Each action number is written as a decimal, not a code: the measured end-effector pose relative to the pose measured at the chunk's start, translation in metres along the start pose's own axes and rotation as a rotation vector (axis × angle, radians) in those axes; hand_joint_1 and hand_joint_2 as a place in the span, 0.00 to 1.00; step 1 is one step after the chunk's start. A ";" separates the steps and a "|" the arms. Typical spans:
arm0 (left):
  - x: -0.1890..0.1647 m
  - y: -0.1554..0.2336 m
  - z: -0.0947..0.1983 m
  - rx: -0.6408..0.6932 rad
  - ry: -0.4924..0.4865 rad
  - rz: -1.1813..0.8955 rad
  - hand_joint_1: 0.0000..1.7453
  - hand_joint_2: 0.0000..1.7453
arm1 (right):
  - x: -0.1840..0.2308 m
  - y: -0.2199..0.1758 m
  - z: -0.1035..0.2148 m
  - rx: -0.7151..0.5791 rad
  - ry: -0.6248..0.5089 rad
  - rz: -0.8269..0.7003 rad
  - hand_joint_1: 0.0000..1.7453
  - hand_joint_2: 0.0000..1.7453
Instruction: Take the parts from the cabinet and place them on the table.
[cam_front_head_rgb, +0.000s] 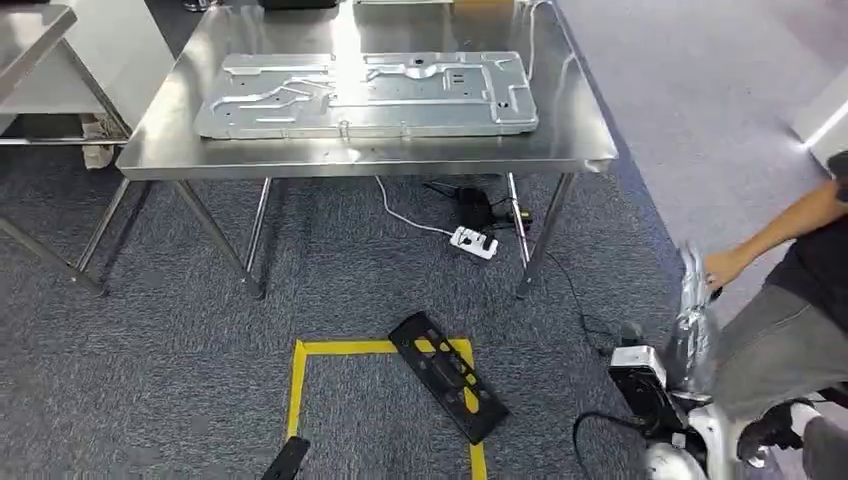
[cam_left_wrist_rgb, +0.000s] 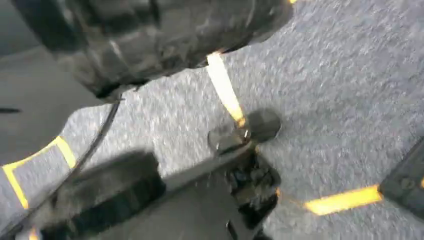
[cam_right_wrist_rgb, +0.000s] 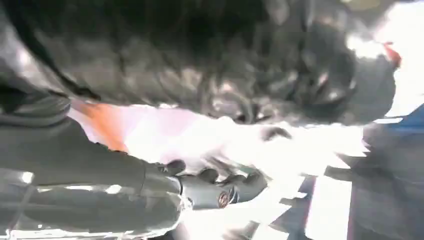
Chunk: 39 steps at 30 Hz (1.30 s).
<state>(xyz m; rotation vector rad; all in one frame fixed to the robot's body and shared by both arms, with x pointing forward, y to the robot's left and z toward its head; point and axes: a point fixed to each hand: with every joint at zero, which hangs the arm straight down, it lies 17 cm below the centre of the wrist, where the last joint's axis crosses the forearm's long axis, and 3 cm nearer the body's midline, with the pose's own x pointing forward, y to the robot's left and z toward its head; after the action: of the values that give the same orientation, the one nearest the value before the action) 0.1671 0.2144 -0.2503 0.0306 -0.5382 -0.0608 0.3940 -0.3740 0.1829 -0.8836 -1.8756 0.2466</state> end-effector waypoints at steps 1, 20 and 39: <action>-0.006 -0.001 0.002 0.000 0.011 0.007 0.00 0.00 | -0.032 0.009 0.013 0.015 0.067 0.017 0.00 0.00; -0.017 -0.009 0.004 -0.014 0.076 0.046 0.00 0.00 | -0.210 0.181 0.352 0.750 1.123 -0.091 0.00 0.00; -0.018 -0.001 0.000 0.056 0.157 0.098 0.00 0.00 | -0.171 0.219 0.439 1.177 1.243 0.004 0.00 0.00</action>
<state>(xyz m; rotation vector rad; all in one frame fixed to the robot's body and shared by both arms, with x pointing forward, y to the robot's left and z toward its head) 0.1517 0.2143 -0.2597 0.0626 -0.3840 0.0517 0.1588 -0.2406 -0.2609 -0.0737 -0.3657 0.5508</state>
